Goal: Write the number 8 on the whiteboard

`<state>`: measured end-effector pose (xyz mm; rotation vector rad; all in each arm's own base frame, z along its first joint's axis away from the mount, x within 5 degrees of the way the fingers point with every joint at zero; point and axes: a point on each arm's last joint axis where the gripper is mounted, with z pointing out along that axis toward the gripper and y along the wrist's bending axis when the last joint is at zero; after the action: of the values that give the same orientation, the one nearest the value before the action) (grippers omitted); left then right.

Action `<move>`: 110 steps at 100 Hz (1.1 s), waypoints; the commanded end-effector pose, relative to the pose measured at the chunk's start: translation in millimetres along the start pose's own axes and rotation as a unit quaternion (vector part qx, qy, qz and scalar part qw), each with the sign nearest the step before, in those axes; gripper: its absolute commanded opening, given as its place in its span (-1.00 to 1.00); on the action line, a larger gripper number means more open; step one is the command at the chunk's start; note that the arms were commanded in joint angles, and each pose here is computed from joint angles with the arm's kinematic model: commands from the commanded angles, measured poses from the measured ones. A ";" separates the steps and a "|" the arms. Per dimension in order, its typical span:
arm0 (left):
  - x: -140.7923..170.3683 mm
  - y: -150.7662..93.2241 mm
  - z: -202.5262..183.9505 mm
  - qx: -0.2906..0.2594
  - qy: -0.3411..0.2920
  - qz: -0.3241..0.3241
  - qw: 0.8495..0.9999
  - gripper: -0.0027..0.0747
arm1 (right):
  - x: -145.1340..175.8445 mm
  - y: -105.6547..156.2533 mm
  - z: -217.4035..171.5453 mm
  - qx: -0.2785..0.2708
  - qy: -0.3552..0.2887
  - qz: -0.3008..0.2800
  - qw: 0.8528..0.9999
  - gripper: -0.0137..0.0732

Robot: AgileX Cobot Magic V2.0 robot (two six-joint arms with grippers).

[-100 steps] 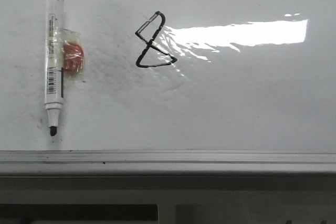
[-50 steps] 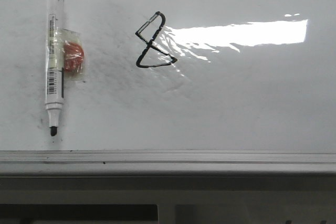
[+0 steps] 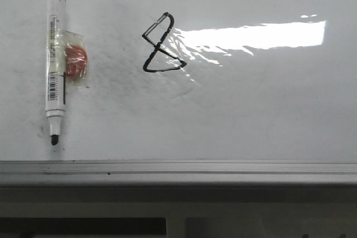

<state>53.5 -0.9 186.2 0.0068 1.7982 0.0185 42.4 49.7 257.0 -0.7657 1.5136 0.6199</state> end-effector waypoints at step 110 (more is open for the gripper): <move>8.4 1.9 1.9 -0.012 -0.011 0.020 1.000 -0.98 | -14.0 -0.1 -0.8 -0.001 -0.043 -0.009 0.999 -0.83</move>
<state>53.3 0.8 185.5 0.0446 1.8065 0.0759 42.4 49.7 257.0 -0.7657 1.5136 0.6199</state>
